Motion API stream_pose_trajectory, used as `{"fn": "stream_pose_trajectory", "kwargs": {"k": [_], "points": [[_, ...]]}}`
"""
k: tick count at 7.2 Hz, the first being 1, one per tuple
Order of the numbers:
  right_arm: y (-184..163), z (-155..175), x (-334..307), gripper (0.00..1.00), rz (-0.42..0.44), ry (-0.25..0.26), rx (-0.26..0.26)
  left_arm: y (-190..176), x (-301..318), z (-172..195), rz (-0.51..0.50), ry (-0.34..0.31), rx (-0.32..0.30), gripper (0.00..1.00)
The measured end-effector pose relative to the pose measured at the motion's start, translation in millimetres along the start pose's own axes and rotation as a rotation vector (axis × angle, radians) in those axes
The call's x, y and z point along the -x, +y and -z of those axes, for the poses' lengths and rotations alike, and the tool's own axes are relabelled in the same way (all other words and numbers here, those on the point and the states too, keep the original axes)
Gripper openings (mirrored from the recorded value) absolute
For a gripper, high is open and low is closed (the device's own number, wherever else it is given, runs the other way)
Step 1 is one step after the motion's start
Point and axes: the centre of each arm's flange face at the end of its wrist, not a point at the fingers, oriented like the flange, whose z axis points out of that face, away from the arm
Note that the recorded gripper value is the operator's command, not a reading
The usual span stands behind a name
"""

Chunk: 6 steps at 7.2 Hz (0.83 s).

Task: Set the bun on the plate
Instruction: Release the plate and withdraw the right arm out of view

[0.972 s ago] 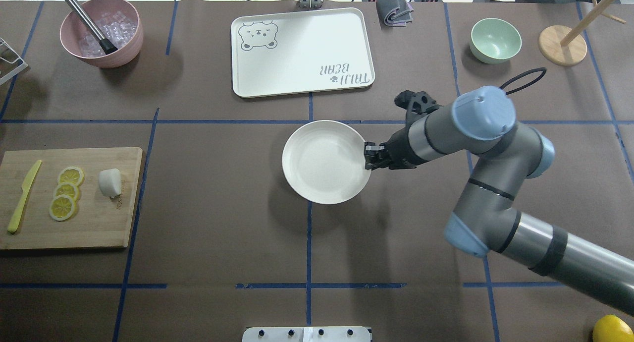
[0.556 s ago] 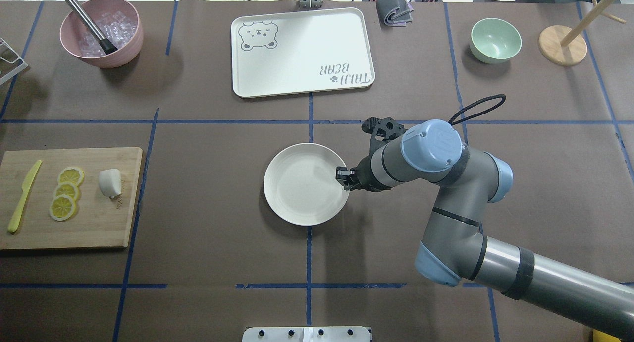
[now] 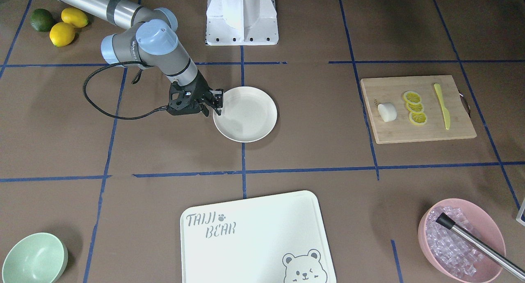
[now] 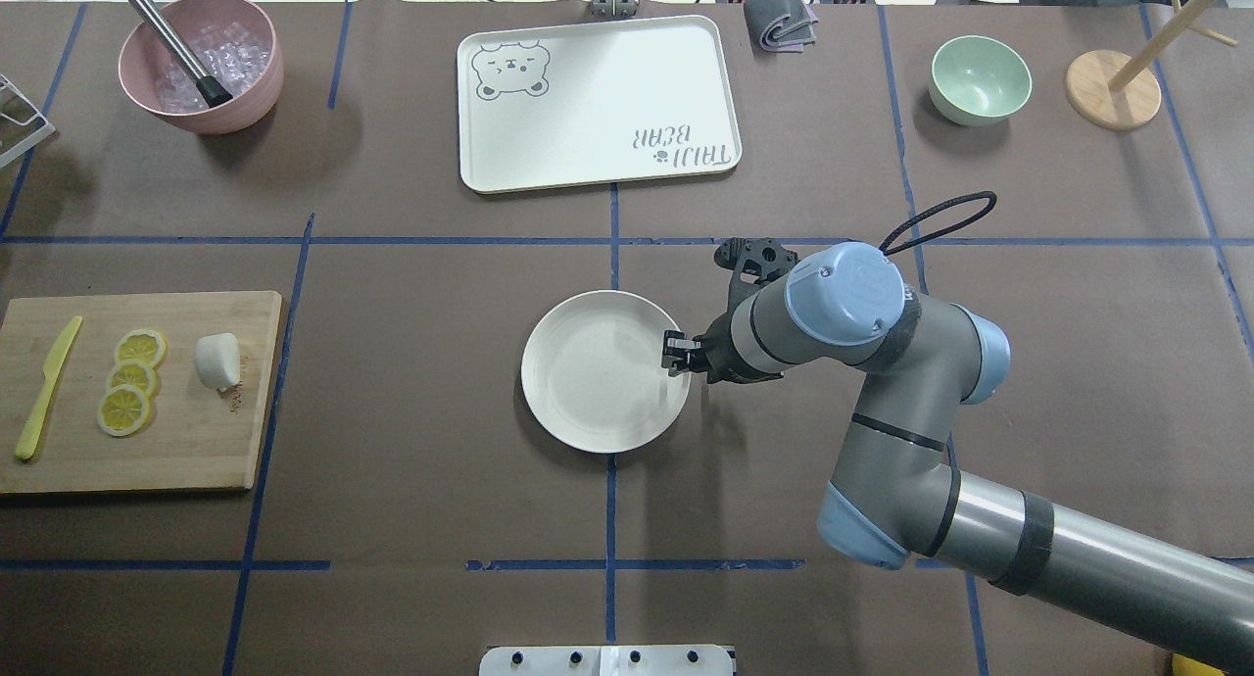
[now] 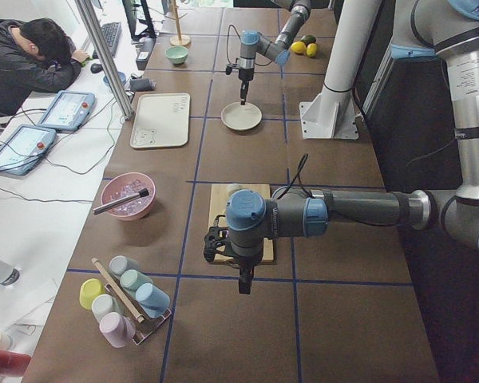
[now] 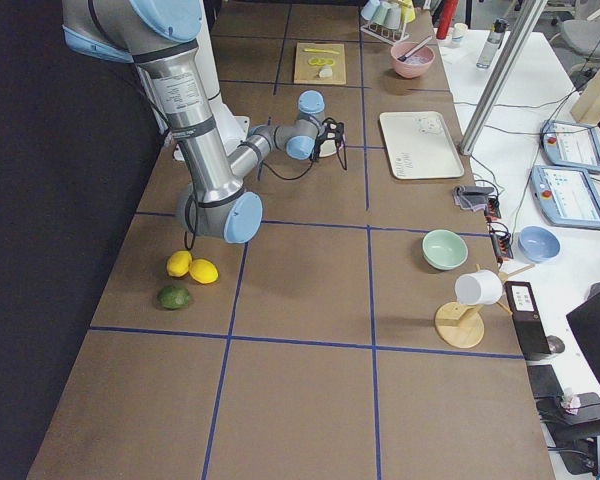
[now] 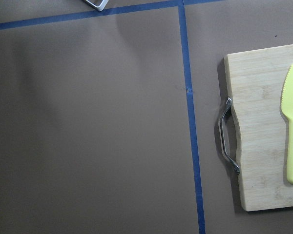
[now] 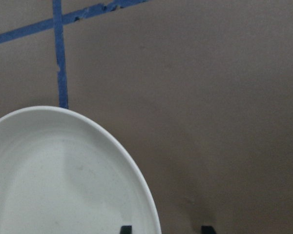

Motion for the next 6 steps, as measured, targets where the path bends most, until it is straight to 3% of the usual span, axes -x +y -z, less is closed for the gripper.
{"fn": "stream_pose_trajectory", "kwargs": {"k": [3, 6], "points": [[-76, 69, -39, 1.00, -0.054, 0.097, 0.022, -1, -1, 1, -0.004, -0.002, -0.003, 1.00], [-132, 154, -139, 1.00, 0.127, 0.236, 0.045, -11, -6, 5, -0.015, -0.006, -0.014, 1.00]]}}
